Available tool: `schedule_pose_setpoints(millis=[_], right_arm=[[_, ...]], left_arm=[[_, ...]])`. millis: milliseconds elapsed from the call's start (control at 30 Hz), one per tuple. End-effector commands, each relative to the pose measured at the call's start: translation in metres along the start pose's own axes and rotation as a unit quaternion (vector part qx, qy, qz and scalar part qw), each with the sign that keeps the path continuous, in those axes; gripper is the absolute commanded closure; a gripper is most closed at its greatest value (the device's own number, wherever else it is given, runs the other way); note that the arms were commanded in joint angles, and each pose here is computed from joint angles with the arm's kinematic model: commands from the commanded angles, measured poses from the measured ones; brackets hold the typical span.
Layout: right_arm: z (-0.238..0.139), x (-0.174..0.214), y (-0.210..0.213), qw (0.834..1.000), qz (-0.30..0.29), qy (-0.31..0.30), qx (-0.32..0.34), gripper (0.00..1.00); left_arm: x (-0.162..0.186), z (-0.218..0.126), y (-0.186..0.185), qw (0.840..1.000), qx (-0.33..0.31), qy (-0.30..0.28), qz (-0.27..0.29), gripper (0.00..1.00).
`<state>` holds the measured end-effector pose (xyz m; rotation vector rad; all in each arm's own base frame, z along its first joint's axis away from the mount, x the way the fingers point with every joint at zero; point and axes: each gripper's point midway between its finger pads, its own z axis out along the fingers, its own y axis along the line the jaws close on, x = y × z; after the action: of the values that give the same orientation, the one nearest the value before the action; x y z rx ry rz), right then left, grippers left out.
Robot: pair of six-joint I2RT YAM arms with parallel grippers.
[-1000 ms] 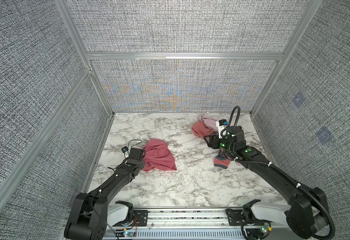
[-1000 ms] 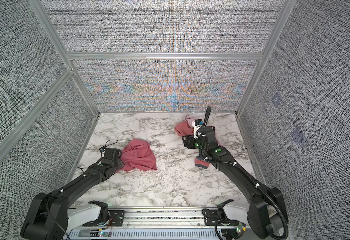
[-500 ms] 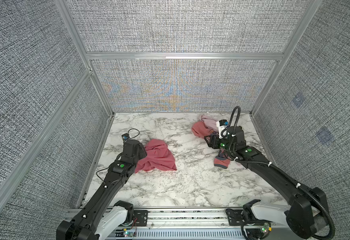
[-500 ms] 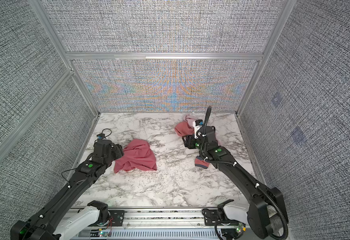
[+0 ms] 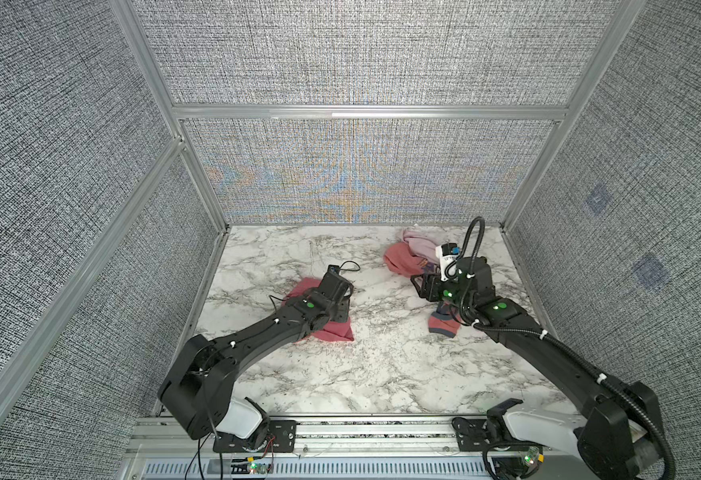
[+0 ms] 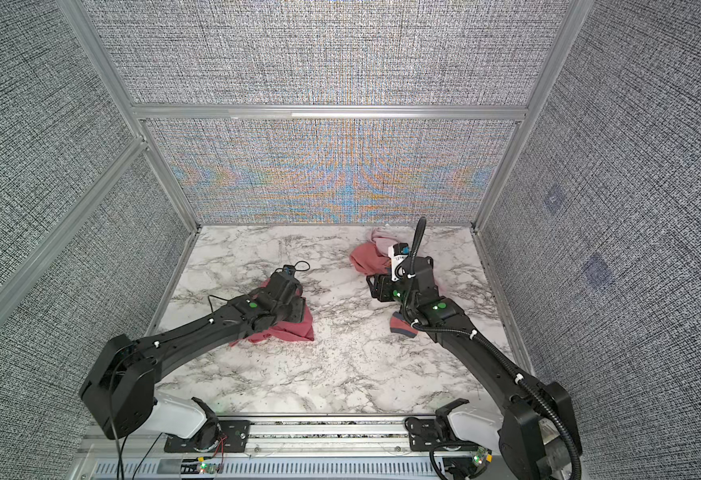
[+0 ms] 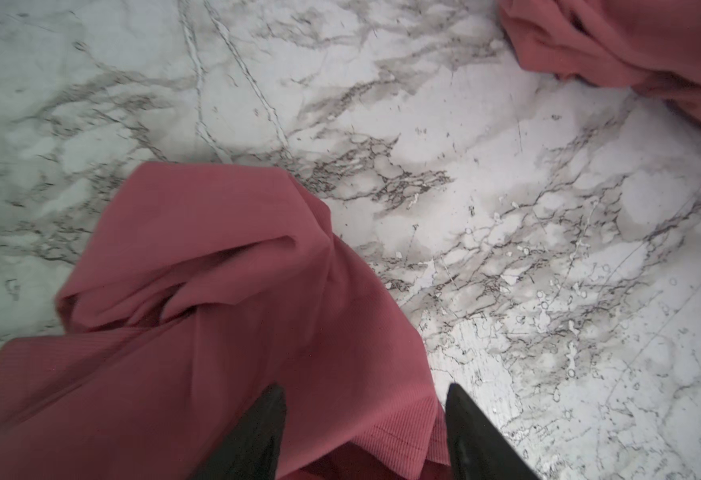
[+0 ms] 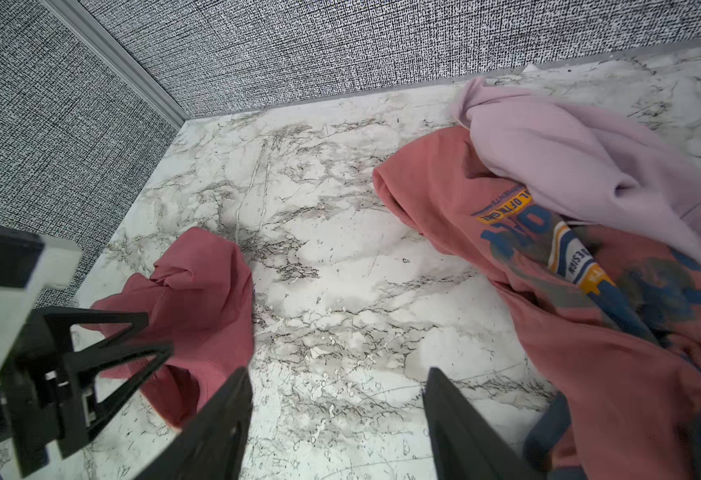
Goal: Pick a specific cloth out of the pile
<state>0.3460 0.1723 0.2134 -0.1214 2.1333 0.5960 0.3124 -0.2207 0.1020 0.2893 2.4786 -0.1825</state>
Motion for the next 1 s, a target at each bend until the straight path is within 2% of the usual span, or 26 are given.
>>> schedule_pose_setpoints(millis=[0,500,633,700,867,900,967], right_arm=[[-0.001,0.000,-0.004,1.000,0.003,-0.005,0.009,0.33],[-0.002,0.003,-0.012,1.000,0.007,-0.004,0.017,0.33],[-0.003,0.003,-0.015,1.000,0.008,-0.004,0.021,0.33],[-0.002,0.004,-0.017,1.000,0.010,-0.003,0.022,0.33],[-0.003,0.000,-0.016,1.000,0.012,-0.007,0.020,0.33],[-0.003,-0.001,-0.016,1.000,0.011,-0.009,0.020,0.33],[-0.004,-0.002,-0.016,1.000,0.011,-0.009,0.021,0.33]], left_arm=[[-0.001,0.011,-0.015,1.000,0.021,-0.002,-0.003,0.34],[0.030,0.064,-0.016,0.995,-0.035,0.093,0.021,0.35],[0.038,0.067,-0.011,0.994,-0.047,0.101,0.021,0.40],[0.040,0.069,-0.010,0.993,-0.049,0.101,0.021,0.48],[0.042,0.075,-0.010,0.993,-0.054,0.107,0.019,0.97],[0.040,0.075,-0.010,0.993,-0.054,0.105,0.018,1.00],[0.032,0.070,-0.012,0.995,-0.048,0.091,0.010,1.00]])
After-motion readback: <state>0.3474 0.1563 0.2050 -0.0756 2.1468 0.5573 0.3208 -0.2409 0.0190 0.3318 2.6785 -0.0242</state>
